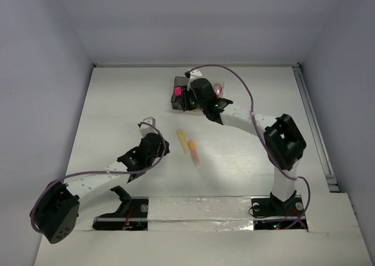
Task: Sort the stationery into containers
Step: Place the pen in the storage box, then pick up the stationery from the center of the board.
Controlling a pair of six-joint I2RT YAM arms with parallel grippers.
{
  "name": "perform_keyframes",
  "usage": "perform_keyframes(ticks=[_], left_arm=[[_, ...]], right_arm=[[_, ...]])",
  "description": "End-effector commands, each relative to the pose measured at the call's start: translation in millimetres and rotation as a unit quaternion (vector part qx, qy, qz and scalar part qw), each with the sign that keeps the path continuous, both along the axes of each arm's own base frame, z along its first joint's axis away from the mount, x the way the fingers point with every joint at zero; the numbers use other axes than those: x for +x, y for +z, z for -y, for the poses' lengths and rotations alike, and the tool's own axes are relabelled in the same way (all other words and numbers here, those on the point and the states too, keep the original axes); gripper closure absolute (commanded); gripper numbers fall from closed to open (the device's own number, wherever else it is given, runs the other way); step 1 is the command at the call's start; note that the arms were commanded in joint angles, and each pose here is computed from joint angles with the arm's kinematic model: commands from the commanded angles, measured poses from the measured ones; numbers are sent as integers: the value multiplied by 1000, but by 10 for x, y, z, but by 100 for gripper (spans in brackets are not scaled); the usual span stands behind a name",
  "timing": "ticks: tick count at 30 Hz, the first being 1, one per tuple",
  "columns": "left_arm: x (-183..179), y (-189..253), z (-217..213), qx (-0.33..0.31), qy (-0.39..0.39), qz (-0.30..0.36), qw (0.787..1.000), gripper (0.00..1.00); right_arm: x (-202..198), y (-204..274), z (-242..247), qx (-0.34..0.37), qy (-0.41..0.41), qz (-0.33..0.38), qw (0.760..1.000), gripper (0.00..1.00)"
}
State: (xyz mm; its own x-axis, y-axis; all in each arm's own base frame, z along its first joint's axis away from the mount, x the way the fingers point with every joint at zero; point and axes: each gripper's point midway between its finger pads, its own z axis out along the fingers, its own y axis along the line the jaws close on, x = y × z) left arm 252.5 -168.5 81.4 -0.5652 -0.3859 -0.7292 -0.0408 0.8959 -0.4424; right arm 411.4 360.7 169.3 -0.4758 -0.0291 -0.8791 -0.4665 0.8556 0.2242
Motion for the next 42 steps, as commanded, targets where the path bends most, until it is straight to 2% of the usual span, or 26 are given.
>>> perform_keyframes(ticks=[1, 4, 11, 18, 20, 23, 24, 27, 28, 30, 32, 34, 35, 36, 38, 40, 42], left_arm=[[-16, 8, 100, -29, -3, 9, 1000, 92], [-41, -27, 132, -41, -10, 9, 999, 91], [-79, -82, 164, -51, -17, 11, 999, 86], [-70, -152, 209, -33, -26, 0, 999, 80], [-65, -163, 245, -33, -33, -3, 999, 75], [-28, -168, 269, -28, -31, -7, 999, 71], [-10, -146, 291, -32, -31, -4, 999, 71], [4, -130, 346, -28, -38, -7, 999, 65], [17, -158, 333, -20, -34, -10, 999, 61], [36, -160, 362, -20, -35, -12, 999, 61], [26, -209, 420, -15, -45, -22, 999, 56], [44, -245, 446, -2, -43, -28, 999, 52], [56, -258, 443, 2, -40, -30, 999, 52], [89, -228, 472, -2, -39, -26, 999, 51], [120, -246, 503, 0, -39, -28, 999, 50], [167, -237, 549, 5, -34, -28, 999, 50], [232, -201, 571, 0, -22, -23, 999, 50]], right_arm=[[283, 107, -237, 4, -5, 28, 1000, 97], [567, 165, -359, 6, -21, 39, 999, 96], [1006, -99, -268, -9, -81, 2, 997, 96], [1144, -159, -112, 0, -109, -5, 994, 95], [1182, -151, -54, 4, -117, -5, 993, 94], [1183, -214, -84, -1, -111, -14, 994, 77], [1182, -226, -88, -3, -109, -15, 994, 57], [1179, -209, -110, 2, -104, -15, 994, 39], [1179, -164, -126, 5, -100, -13, 995, 36], [1172, -111, -124, 4, -97, -9, 995, 33], [1159, 32, -108, 9, -94, 4, 995, 31], [1118, 174, -97, 11, -86, 13, 996, 32], [1070, 474, -67, 28, -83, 33, 996, 35], [973, 406, -4, 21, -78, 29, 996, 49], [837, 603, 84, 41, -74, 53, 995, 78], [542, 675, 300, 49, -71, 65, 994, 100], [301, 596, 426, 46, -58, 55, 996, 100]])
